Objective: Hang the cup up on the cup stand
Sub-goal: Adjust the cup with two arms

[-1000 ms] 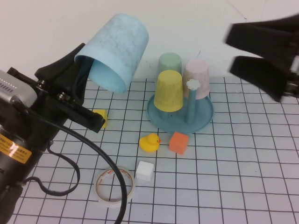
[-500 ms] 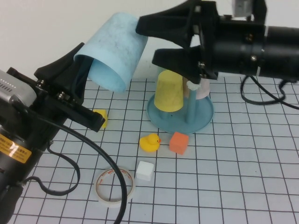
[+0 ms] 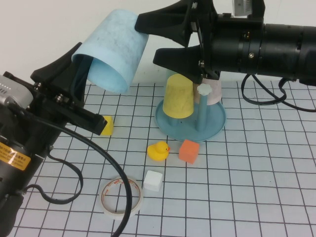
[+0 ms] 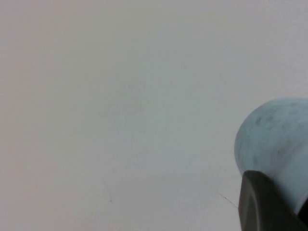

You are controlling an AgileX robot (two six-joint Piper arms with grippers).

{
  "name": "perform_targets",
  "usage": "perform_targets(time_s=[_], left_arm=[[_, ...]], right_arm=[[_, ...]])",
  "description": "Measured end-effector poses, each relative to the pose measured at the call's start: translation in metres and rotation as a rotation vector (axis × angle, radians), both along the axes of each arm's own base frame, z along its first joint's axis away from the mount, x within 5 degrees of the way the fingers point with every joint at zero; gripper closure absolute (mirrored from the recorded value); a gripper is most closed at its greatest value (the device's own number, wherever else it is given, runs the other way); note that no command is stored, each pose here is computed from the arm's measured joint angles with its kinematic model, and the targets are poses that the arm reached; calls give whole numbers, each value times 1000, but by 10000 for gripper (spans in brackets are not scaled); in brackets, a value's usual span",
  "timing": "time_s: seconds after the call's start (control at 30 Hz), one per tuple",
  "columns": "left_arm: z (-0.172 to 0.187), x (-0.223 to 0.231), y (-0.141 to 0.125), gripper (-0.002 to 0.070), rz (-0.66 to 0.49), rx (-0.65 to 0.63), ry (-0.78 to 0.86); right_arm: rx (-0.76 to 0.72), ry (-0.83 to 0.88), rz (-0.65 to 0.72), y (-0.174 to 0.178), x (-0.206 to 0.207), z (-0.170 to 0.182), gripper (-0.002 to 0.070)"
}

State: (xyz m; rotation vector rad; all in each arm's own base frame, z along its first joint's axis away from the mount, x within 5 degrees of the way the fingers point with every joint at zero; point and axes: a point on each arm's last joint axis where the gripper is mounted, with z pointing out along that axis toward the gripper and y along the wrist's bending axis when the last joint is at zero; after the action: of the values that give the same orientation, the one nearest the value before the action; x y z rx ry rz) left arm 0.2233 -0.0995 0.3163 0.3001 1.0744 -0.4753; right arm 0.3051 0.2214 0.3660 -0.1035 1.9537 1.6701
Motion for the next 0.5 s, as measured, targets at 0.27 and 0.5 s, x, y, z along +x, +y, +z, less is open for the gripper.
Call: perform_targets(time_s=[0.27, 0.5], left_arm=[[0, 0, 0, 671, -2, -4, 4], [0, 0, 0, 671, -2, -4, 4]], right_arm=[[0, 7, -15, 0, 1, -1, -17], [2, 8, -15, 1, 1, -1, -17]])
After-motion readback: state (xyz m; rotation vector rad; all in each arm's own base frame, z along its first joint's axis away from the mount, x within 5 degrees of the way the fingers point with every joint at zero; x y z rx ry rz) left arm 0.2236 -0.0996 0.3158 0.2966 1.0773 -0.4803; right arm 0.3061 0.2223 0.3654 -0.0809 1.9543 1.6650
